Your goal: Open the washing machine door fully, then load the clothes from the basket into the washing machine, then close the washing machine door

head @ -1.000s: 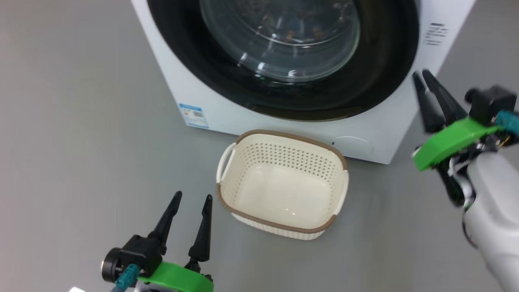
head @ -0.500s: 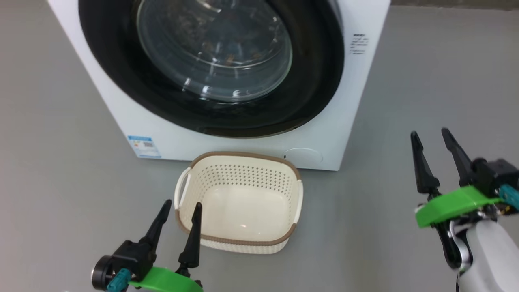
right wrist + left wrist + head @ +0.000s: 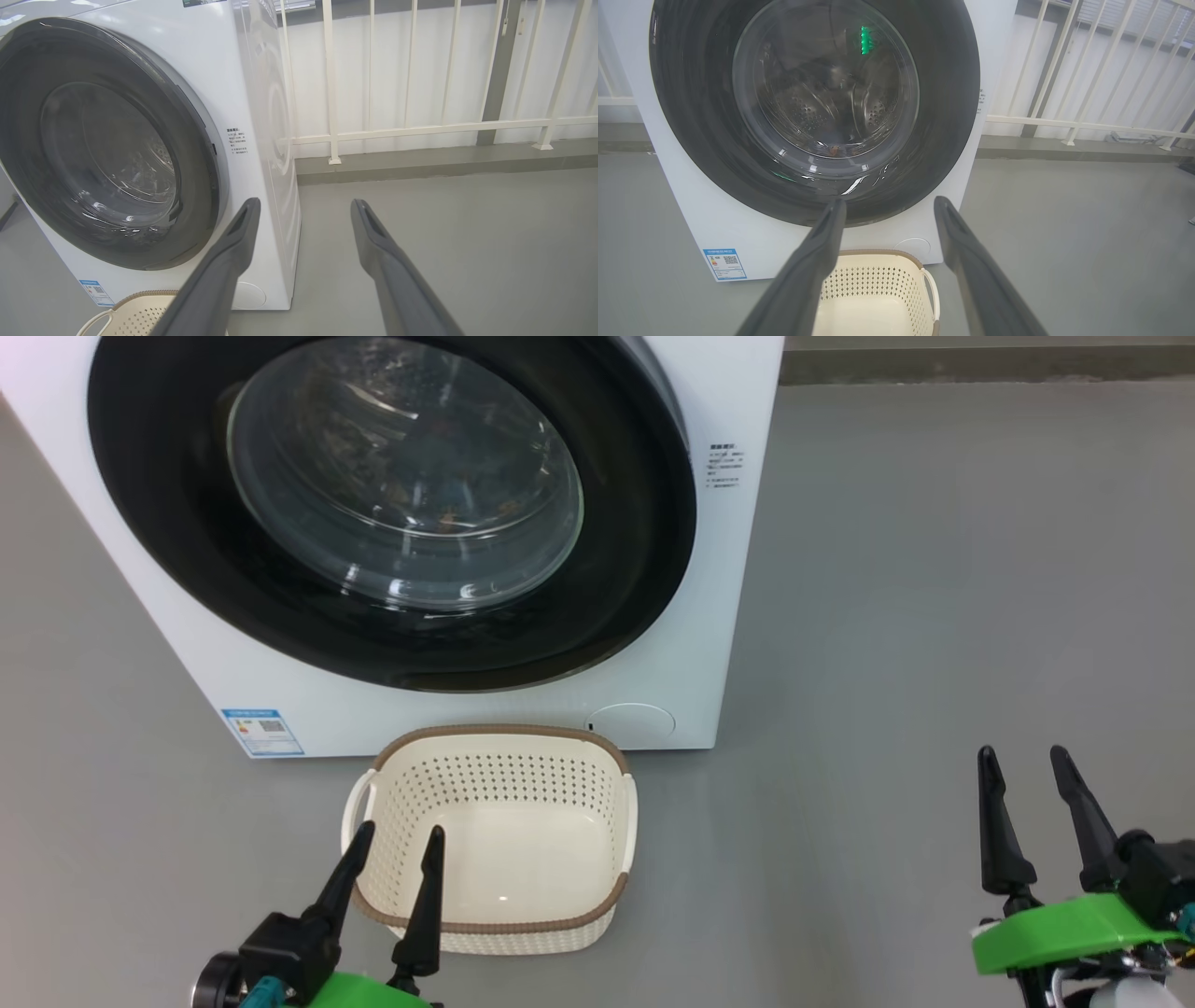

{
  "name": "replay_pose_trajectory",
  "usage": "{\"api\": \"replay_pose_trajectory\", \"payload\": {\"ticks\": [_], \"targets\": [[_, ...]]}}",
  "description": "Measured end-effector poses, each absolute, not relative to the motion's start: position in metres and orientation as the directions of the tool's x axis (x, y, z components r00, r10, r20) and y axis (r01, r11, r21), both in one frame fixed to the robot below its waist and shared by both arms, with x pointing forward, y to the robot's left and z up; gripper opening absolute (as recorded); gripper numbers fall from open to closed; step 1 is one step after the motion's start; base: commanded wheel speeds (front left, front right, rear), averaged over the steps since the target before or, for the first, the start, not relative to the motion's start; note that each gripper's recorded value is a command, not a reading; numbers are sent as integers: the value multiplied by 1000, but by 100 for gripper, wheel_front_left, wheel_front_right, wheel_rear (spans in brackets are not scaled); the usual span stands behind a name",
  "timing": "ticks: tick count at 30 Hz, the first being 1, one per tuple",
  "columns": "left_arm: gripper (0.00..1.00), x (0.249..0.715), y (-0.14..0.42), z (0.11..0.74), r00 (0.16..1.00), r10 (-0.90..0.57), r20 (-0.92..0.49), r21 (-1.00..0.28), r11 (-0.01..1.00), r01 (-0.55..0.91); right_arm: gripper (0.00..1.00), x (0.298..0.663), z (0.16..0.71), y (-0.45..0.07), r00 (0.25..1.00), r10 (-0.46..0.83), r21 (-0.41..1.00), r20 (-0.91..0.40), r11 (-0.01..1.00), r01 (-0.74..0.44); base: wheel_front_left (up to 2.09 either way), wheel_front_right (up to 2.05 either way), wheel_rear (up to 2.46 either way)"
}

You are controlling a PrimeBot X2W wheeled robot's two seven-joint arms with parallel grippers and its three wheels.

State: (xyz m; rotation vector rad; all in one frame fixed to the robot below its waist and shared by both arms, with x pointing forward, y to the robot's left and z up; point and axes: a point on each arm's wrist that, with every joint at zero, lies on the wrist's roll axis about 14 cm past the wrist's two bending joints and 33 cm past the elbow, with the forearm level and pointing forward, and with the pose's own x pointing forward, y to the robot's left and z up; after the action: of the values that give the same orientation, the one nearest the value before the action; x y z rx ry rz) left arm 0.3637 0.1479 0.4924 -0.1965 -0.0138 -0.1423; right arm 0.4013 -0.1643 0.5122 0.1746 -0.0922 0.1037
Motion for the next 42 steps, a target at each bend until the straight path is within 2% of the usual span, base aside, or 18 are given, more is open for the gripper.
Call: {"api": "replay_pose_trajectory", "payload": {"ticks": [6, 15, 42], "targets": [[100, 367, 147, 490, 990, -139, 21, -191, 972, 140, 100, 383, 510, -178, 995, 53, 174, 83, 982, -67, 0, 0, 0], [100, 361, 151, 483, 993, -117, -1, -194, 974, 115, 100, 360, 504, -181, 998, 58, 109, 19, 992, -60, 0, 0, 0], [100, 361, 155, 488, 995, -101, 13, -191, 976, 102, 100, 351, 510, -185, 999, 51, 117, 14, 992, -52, 0, 0, 0]]}}
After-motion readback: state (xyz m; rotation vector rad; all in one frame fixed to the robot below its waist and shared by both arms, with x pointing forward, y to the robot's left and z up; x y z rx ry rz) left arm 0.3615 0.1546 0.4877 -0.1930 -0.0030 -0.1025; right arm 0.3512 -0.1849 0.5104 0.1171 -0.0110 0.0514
